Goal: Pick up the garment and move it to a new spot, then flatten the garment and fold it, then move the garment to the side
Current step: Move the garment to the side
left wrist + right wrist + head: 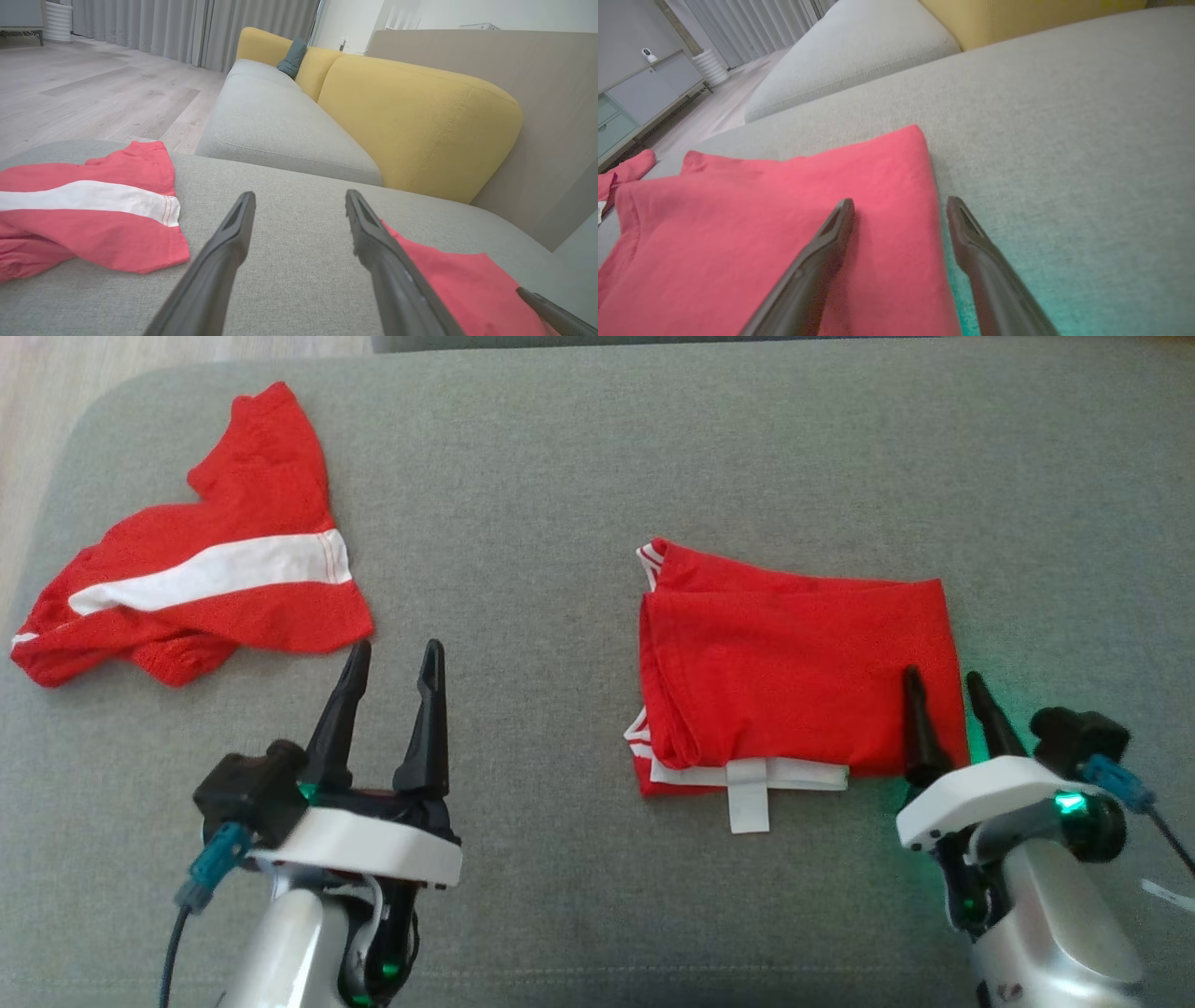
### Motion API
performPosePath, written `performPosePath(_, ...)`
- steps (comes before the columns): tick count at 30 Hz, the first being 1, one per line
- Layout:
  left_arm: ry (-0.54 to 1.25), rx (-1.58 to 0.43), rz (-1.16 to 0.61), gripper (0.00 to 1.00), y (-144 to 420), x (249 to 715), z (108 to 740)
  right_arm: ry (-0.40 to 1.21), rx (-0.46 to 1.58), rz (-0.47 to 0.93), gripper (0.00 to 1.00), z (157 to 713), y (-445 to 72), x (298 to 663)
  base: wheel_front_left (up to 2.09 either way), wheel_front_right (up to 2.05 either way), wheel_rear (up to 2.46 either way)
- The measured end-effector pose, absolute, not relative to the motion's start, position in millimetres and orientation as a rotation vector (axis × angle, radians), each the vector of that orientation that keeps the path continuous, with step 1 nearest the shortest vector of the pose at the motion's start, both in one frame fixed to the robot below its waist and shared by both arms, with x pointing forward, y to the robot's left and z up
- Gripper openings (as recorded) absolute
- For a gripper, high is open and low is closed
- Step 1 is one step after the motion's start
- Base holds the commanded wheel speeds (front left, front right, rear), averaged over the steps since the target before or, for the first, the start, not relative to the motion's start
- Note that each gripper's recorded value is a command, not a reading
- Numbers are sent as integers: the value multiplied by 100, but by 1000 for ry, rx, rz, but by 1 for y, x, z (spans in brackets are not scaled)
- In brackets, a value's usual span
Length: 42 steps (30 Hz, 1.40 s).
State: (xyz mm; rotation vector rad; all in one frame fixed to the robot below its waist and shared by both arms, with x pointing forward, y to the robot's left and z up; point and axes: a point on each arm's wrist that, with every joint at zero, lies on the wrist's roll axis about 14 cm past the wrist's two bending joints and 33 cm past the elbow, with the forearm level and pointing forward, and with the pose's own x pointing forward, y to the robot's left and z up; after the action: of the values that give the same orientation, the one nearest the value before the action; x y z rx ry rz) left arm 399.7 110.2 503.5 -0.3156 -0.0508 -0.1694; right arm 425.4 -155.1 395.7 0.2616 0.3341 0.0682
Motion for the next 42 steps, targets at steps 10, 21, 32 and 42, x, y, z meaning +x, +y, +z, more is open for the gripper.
performPosePath(10, -36, -305, -171, 100, 111, 403, 497, 381, 218, 115, 0, 381, -141, 428, 0, 0, 0)
performPosePath(21, -31, -312, -232, 100, 90, 411, 497, 209, -101, 124, 0, 438, -198, 461, 0, 0, 0)
performPosePath(32, -17, -325, -285, 100, 72, 424, 490, 231, -370, -95, 0, 482, -342, 482, 0, 0, 0)
performPosePath(42, -12, -324, -269, 100, 78, 423, 488, 262, -389, -175, 0, 486, -367, 486, 0, 0, 0)
